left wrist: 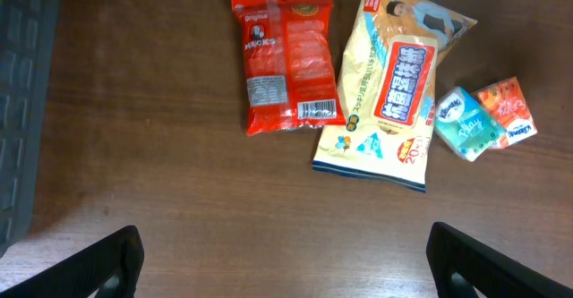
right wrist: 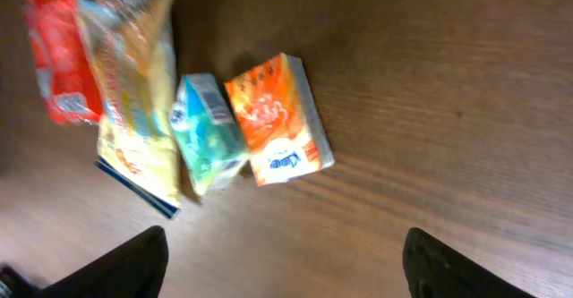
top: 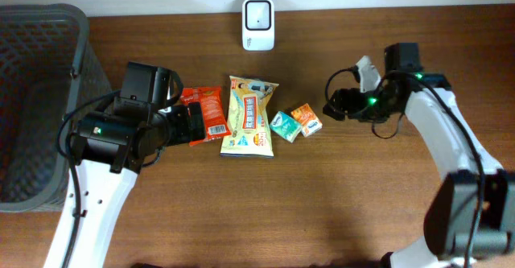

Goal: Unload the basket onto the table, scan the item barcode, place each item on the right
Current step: 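Reach the right gripper to the orange tissue pack and grasp it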

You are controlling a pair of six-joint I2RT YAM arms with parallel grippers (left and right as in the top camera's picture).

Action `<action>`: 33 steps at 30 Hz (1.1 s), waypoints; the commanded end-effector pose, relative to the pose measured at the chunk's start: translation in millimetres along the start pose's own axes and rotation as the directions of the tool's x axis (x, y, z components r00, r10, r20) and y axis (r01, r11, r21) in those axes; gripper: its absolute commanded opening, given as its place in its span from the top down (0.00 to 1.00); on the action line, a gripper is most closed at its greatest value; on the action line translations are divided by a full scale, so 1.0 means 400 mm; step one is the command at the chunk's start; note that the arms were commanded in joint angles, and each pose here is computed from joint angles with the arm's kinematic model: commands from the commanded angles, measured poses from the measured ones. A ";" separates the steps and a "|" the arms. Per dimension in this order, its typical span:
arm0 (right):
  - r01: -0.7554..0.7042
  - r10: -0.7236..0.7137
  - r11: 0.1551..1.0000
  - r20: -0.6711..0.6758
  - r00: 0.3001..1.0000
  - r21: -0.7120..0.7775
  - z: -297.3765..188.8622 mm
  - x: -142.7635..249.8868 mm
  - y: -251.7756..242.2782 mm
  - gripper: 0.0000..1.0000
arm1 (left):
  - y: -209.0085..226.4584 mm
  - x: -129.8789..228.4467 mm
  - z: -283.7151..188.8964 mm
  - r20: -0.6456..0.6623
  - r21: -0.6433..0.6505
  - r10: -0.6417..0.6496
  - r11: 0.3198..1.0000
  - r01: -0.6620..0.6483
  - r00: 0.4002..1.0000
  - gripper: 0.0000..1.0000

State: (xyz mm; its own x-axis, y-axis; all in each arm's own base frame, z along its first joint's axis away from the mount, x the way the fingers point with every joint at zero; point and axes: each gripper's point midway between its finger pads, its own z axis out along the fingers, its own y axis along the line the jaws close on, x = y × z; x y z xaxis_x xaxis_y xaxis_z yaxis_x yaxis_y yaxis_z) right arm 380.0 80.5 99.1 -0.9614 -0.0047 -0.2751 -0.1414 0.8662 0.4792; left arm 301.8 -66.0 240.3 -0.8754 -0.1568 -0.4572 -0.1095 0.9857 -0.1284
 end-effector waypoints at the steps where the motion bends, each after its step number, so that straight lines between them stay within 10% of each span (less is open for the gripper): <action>1: 0.145 -0.148 0.984 -0.024 0.989 -0.101 0.095 -0.010 0.010 0.18 | 0.002 -0.010 -0.012 0.019 -0.001 0.005 1.000 -0.005 1.000 0.01; 17: 0.214 -0.212 0.976 -0.052 0.976 0.049 0.257 -0.028 -0.037 0.38 | 0.002 -0.010 -0.012 0.019 -0.001 0.005 1.000 -0.005 1.000 0.01; 21: 0.196 -0.191 0.980 -0.091 0.977 0.044 0.273 -0.003 -0.046 0.65 | 0.002 -0.010 -0.012 0.019 -0.001 0.006 1.000 -0.006 1.000 0.01; 23: 0.152 -0.147 0.988 -0.094 0.985 0.040 0.272 0.000 -0.044 0.96 | 0.002 -0.010 -0.012 0.019 -0.001 0.005 1.000 -0.005 1.000 0.01; 33: -0.080 0.045 0.888 -0.089 0.995 -0.453 0.070 -0.114 0.175 0.96 | 0.002 -0.010 -0.012 0.019 -0.001 0.005 1.000 -0.005 1.000 0.01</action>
State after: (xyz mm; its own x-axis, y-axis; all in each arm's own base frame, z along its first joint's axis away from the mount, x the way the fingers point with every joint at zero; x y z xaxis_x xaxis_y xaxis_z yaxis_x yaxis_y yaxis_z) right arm 409.7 143.9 73.9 -0.9870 -0.0523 -0.1522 -0.1427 0.7215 0.6775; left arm 302.0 -66.1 240.4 -0.8749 -0.1569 -0.4582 -0.1093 0.9856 -0.1288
